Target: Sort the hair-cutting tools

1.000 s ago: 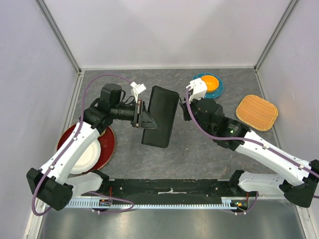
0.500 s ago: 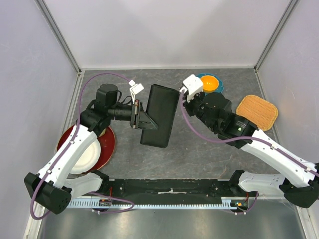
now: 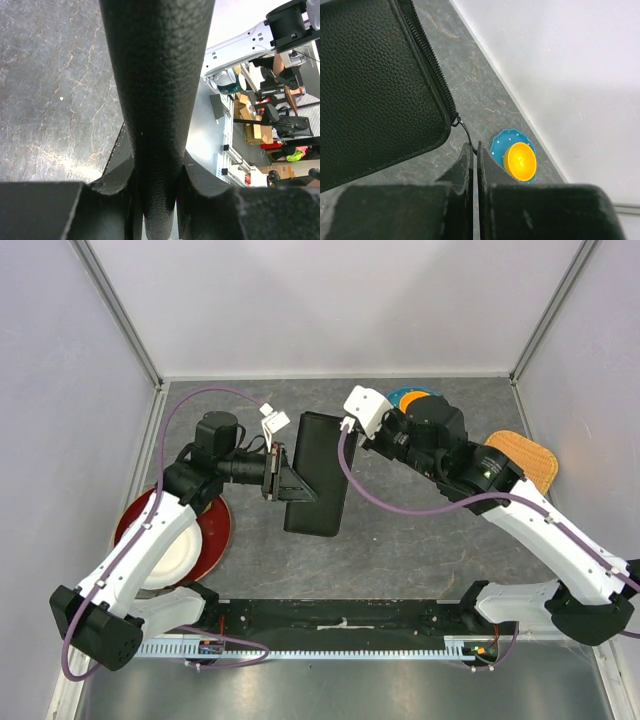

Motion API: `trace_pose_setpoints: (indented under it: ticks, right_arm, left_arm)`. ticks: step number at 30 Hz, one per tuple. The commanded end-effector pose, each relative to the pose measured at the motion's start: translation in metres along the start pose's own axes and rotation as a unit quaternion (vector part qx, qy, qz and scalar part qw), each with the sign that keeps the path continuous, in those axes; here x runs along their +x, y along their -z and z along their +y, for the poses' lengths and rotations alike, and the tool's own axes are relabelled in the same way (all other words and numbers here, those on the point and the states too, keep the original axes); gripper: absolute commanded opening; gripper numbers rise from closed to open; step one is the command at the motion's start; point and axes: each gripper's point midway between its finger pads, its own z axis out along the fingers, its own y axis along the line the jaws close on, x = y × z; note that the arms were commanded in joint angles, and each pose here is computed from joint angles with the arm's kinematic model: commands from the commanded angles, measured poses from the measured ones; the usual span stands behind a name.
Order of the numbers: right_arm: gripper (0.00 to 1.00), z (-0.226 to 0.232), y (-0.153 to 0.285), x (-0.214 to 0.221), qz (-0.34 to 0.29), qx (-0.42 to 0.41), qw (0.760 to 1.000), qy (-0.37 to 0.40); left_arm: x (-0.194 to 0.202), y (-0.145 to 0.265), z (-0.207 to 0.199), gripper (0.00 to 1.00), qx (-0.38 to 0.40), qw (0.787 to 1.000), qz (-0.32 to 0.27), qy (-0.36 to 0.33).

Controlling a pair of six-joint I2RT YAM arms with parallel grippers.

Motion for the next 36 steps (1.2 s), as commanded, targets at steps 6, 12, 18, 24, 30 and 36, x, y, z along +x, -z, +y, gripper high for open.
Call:
trace_pose_setpoints:
  ticks: [6, 12, 18, 24, 30, 36]
  right_arm:
    - [0.00, -0.055, 0.004, -0.056, -0.058, 0.053, 0.996, 0.047]
    - [0.00, -0.054, -0.006, -0.062, -0.056, 0.043, 0.996, 0.062]
    - [0.00, -0.045, -0.018, -0.060, -0.046, 0.017, 0.996, 0.078]
    - [0.00, -0.029, -0.027, -0.058, -0.048, -0.022, 0.994, 0.097]
    - [0.00, -0.011, -0.037, -0.059, -0.054, -0.064, 0.991, 0.101]
    - [0.00, 0.007, -0.040, -0.073, -0.088, -0.097, 0.987, 0.093]
  left_arm:
    - [0.044, -0.007, -0.010, 0.02, 0.034, 0.995, 0.075, 0.053]
    - [0.050, -0.020, -0.004, 0.02, 0.029, 0.993, 0.097, 0.060]
    - [0.057, -0.031, -0.003, 0.02, 0.033, 0.991, 0.118, 0.061]
    - [0.061, -0.040, -0.002, 0.02, 0.037, 0.988, 0.135, 0.059]
    - [0.065, -0.050, 0.001, 0.02, 0.038, 0.986, 0.152, 0.059]
    - [0.066, -0.057, 0.006, 0.02, 0.035, 0.984, 0.166, 0.055]
